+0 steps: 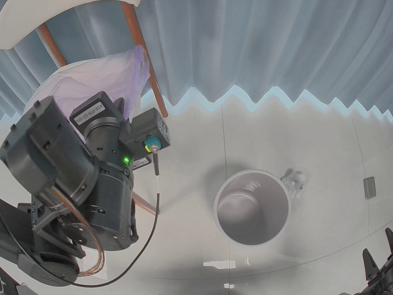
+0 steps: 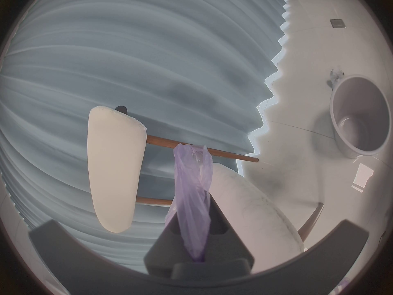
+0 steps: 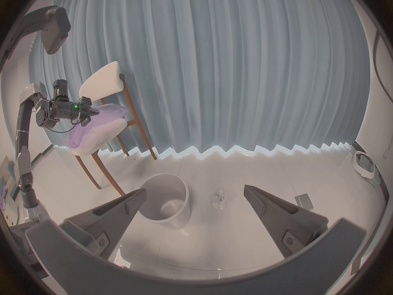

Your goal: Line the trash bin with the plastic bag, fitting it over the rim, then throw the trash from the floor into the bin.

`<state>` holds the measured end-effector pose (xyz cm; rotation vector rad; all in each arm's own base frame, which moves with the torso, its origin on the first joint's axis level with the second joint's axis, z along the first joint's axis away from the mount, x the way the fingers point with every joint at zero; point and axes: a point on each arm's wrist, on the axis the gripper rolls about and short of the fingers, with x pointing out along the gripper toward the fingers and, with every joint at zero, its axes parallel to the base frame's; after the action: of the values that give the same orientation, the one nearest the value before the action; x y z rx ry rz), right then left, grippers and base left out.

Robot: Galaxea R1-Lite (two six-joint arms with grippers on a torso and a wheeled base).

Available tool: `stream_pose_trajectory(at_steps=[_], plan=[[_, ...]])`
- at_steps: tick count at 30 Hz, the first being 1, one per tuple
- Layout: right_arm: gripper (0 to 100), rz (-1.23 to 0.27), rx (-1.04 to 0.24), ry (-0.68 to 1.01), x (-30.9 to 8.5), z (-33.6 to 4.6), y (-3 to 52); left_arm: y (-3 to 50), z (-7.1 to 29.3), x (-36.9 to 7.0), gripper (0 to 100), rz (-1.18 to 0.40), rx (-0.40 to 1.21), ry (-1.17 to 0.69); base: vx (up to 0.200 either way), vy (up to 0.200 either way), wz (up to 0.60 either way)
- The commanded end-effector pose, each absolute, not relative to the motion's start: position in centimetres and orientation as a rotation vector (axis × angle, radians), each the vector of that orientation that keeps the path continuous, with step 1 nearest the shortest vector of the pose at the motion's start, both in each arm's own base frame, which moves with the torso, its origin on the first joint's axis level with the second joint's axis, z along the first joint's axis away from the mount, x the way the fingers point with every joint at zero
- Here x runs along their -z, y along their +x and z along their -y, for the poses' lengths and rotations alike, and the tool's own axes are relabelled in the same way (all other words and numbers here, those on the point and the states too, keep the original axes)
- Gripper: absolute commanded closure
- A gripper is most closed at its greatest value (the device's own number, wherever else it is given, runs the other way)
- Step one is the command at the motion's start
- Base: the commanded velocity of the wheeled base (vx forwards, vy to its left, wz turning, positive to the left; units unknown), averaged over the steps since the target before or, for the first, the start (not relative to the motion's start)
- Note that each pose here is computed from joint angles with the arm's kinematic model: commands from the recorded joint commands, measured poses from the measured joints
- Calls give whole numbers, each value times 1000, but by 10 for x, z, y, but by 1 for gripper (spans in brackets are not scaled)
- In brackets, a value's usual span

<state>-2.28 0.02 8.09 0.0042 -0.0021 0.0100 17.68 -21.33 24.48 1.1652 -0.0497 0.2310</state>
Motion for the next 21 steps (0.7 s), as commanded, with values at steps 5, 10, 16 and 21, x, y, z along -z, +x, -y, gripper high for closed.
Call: stream_pose_trajectory(at_steps=[5,10,16,21], plan=[[0,2,-11,5,-76,0,-23,174,200,-250,100,22,-241,1194,0,0,0],[0,2,-11,5,-76,0,-23,169,202,-234,100,-1,-190,1270,0,0,0],[0,2,-11,5,-76,0,-23,170,197,-220,100,-38,-178,1326,0,0,0],[0,2,-11,5,-76,0,-23,174,184,-225,100,-59,-225,1306,0,0,0]])
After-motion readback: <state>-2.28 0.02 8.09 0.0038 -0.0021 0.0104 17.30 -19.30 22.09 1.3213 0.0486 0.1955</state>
